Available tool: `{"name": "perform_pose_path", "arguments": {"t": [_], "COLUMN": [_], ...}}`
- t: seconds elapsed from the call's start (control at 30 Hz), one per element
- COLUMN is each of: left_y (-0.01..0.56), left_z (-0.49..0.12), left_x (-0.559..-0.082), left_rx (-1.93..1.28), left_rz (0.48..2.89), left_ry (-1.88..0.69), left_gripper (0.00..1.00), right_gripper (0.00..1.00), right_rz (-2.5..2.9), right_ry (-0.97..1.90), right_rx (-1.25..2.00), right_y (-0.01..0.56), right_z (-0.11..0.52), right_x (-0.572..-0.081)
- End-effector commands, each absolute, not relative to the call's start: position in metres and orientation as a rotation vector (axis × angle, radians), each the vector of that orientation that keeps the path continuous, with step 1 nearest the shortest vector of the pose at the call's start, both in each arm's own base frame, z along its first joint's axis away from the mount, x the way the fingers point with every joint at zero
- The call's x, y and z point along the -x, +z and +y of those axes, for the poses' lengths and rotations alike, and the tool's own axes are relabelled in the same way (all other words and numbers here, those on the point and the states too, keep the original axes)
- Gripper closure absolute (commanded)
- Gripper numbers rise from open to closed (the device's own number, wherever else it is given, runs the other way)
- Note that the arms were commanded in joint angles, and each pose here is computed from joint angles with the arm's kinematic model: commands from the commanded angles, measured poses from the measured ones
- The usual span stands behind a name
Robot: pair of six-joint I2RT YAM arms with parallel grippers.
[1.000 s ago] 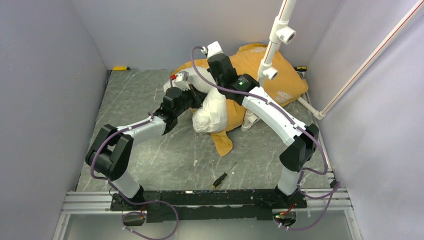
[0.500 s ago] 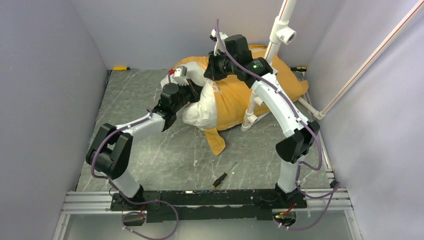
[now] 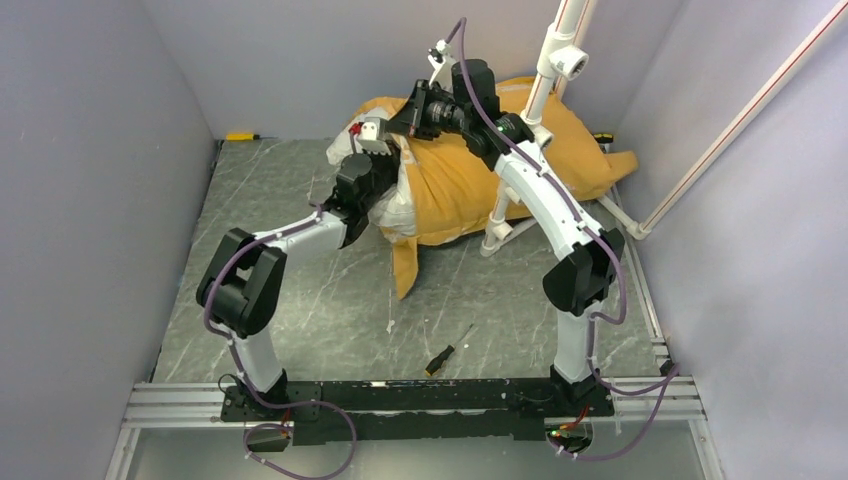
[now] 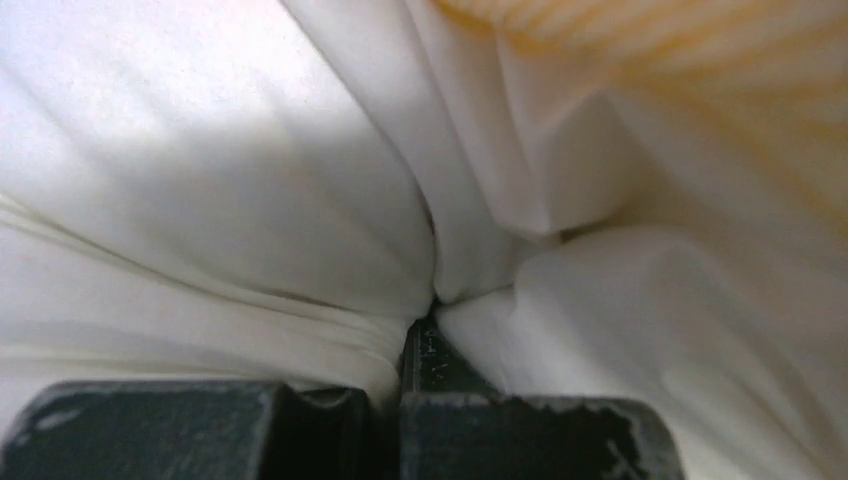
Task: Put the pillow into the pillowcase
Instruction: Stuff the pillow into the pillowcase.
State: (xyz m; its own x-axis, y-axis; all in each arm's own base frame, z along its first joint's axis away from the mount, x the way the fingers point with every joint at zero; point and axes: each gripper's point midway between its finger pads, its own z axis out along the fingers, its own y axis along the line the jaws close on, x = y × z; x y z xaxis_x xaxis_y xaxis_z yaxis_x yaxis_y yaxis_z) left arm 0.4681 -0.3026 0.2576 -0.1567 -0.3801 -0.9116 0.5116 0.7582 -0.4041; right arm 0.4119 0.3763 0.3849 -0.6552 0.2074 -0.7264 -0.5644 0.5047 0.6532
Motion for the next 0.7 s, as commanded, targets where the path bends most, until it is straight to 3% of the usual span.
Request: {"name": "perform_pose_path", "arguments": {"t": [0.0,0.13,0.23,0.4,0.47,0.67], "left_y": [0.224,0.184,0.193,0.231,0.226,0.211], "left_z": [-0.398,-0.378,-0.348,-0.315,-0.313,-0.312], "left_x": [-0.419,-0.408,-0.401,-0.409,-0.413,-0.412], "left_rx": [-0.337,-0.265,-0.089,0.140,0.240,0.166], "left_rz": [1.722,2.062,2.205,2.156,2.243,2.321], "left_ry": [-1.018,-1.145,-1.322,-1.678,-1.690,-1.649], "left_gripper": [1.00,1.00,1.00,1.00,1.00,1.00], "right_gripper": [1.00,1.00,1.00,1.00,1.00,0.83], "right_rz": [1.499,1.649,1.806,2.068,2.119,2.197], "right_ry": [1.781,1.637,1.411,1.072,1.033,0.740], "right_rx": [0.842,0.752,0.666,0.645,0.659,0.666], "right_y": [0.510,0.470,0.427,0.347,0.326,0.298], "right_z": [0.425,0.421,0.414,0.394,0.392,0.387], "right_x": [-0.260,-0.290,-0.321,-0.344,-0.342,-0.341]}}
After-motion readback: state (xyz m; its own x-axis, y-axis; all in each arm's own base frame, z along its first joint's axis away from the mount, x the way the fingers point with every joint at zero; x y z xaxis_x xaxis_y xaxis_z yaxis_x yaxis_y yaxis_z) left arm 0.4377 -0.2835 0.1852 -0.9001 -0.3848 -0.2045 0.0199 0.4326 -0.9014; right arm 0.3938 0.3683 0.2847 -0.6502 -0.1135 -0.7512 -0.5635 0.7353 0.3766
